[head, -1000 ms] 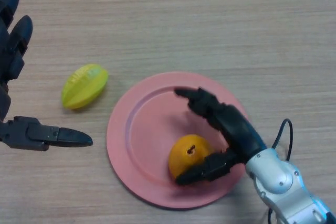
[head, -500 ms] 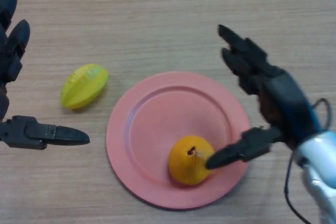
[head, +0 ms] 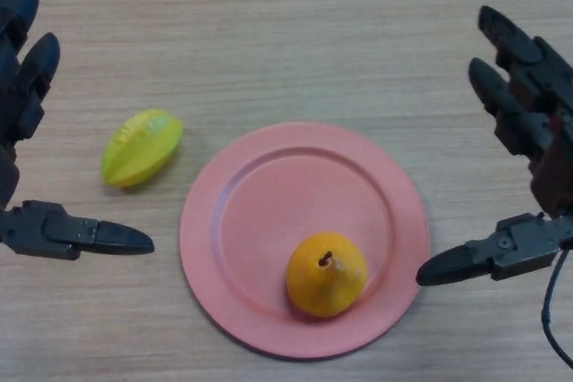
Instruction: Pick up the yellow pear and place it on the plate
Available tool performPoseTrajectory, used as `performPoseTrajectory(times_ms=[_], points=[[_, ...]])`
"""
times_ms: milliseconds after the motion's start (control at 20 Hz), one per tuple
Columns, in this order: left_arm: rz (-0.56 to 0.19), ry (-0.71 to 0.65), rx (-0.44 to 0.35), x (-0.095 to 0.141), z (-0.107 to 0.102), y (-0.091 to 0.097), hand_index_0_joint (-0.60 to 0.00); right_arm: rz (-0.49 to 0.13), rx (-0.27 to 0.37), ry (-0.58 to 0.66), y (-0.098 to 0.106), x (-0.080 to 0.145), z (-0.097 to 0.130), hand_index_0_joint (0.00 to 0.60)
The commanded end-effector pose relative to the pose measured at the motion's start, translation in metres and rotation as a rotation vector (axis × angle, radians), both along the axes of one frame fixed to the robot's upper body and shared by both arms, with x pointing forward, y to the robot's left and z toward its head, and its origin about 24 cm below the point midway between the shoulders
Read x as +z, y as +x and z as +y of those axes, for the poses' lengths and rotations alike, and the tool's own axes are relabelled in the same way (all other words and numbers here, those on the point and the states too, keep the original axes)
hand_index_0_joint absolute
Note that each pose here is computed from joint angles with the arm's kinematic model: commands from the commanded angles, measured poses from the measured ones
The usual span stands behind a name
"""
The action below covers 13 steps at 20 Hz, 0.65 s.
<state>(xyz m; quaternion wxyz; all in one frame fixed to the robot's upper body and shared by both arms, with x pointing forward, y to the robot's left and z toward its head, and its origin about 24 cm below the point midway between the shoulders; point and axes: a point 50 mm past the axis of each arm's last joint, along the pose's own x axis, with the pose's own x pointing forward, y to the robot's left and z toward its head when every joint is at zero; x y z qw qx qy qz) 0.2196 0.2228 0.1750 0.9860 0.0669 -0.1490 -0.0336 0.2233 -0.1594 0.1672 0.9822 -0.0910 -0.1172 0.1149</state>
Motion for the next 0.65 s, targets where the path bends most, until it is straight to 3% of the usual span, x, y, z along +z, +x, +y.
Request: performPoseTrajectory(times_ms=[50,450,650], points=[[-0.234,0.088,-0.002,0.035,0.003,-0.011,0.000,-0.192,-0.044,-0.026,-0.005,0.027,-0.009,0.000],[-0.202,0.052,-0.005,0.032,0.004,-0.005,0.000,-0.212,-0.080,-0.047,-0.012,0.031,-0.019,0.000],[-0.220,0.071,0.020,0.035,0.009,-0.005,0.000,-0.200,-0.065,-0.061,-0.009,0.031,-0.016,0.000]])
